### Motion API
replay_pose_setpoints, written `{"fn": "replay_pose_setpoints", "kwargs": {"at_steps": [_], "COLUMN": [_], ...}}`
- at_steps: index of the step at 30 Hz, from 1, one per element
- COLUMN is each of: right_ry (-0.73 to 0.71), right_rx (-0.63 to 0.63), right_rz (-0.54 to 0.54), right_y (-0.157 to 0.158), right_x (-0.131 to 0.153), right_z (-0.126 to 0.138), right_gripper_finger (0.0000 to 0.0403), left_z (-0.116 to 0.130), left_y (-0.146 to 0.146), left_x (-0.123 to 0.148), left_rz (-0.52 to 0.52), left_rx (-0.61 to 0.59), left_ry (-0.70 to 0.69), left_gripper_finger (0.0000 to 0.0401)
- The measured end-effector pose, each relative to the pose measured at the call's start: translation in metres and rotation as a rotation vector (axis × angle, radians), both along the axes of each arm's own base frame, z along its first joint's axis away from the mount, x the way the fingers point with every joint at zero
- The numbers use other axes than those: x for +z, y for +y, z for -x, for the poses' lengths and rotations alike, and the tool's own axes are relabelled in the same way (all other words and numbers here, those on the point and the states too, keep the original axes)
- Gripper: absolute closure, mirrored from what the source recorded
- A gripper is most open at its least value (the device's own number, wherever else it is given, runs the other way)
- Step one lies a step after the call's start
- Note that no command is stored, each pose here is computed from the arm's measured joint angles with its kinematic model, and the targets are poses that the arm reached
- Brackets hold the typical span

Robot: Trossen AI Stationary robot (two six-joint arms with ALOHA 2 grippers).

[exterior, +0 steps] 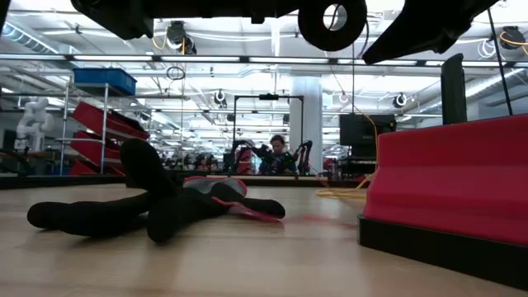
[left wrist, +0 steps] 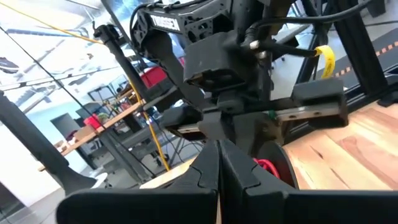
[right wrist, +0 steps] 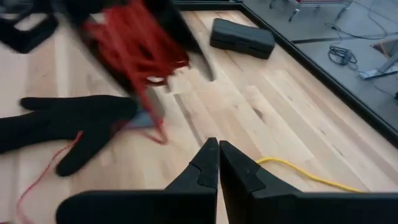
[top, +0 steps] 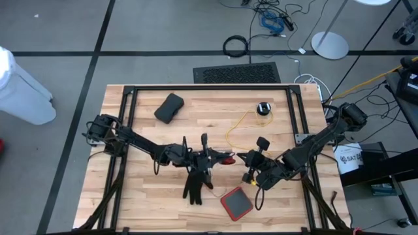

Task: Coil cords
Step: Coil the red wire onto the black spool

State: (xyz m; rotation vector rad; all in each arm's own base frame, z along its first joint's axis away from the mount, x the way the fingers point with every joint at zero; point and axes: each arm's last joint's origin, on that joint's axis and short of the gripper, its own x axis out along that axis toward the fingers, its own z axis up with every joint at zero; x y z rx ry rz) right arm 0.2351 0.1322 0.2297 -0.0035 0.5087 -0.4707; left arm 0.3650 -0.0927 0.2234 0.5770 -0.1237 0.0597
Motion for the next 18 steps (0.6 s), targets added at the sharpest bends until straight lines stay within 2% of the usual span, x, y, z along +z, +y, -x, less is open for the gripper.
{"fn": "replay_pose_setpoints", "kwargs": {"at_steps": [5,8,12,18], "right_ry": [-0.019,0.003,0.004,-0.042], "right_rx": [0.048,0.036,-0.026,-0.031], "right_rz": [-0.031,0.004,0.053,0.013], "right_y": [0.016,0.022,0.025,0.033], "right_x": [-0.007,-0.024,-0.043,-0.054], "right_z": [-0.002,-0.009,-0.016,-0.025], "right_gripper_finger": [0.0402,0.0395,0.0362,0.0305], "left_z": [0.000,0.000,0.000,0.000], "left_y": [0.000,0.000,0.000,0.001], "left_x": [-0.001,0.000,-0.001,-0.001], "left_rz": [-0.019,-0.019,-0.019,-0.019], "left_rx": [0.003,0.004,0.010,0.015], "left_ry": [0.008,0.005,0.006,0.008], "left_gripper_finger": [0.0401,0.0401,0.0401,0.0401]}}
